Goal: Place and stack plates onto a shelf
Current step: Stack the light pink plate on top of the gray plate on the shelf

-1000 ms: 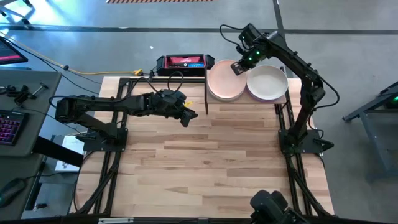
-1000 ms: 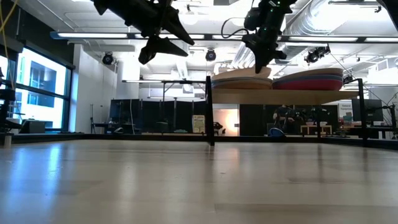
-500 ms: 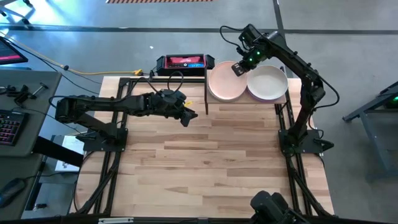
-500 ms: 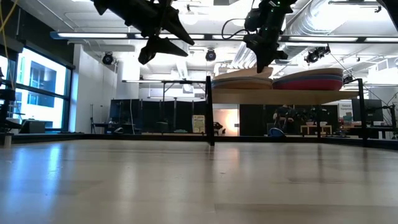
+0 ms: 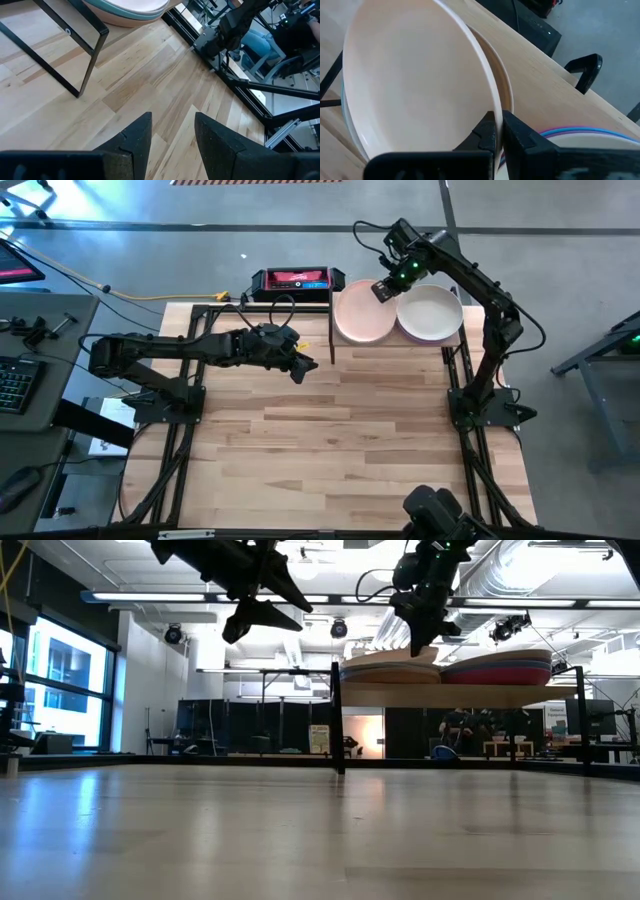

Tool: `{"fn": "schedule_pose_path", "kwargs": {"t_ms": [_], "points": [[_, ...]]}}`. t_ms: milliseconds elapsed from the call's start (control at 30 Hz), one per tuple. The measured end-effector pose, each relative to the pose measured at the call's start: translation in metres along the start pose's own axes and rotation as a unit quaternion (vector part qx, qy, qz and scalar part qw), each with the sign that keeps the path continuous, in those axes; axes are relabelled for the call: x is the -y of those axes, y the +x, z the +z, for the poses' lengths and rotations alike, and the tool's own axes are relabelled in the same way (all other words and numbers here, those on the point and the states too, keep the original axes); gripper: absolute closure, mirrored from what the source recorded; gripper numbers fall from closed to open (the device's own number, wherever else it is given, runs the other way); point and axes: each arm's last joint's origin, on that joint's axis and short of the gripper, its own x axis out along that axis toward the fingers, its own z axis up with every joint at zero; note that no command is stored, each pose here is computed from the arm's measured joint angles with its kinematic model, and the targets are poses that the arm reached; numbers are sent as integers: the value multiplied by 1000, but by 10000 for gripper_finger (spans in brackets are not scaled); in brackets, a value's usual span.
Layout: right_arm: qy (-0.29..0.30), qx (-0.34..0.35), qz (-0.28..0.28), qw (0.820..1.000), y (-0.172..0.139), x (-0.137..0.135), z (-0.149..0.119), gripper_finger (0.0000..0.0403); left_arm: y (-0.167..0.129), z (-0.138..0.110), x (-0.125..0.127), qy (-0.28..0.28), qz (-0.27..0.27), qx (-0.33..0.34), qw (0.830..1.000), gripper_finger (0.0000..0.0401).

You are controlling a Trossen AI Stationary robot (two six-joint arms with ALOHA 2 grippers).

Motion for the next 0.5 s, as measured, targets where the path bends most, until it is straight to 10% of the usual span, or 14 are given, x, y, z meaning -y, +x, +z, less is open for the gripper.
{"fn": "schedule_pose_path", "kwargs": {"t_ms": [500], "points": [[14,15,-58,998,0,1,2,402,0,0,0,1,0,0,1000,263]]}}
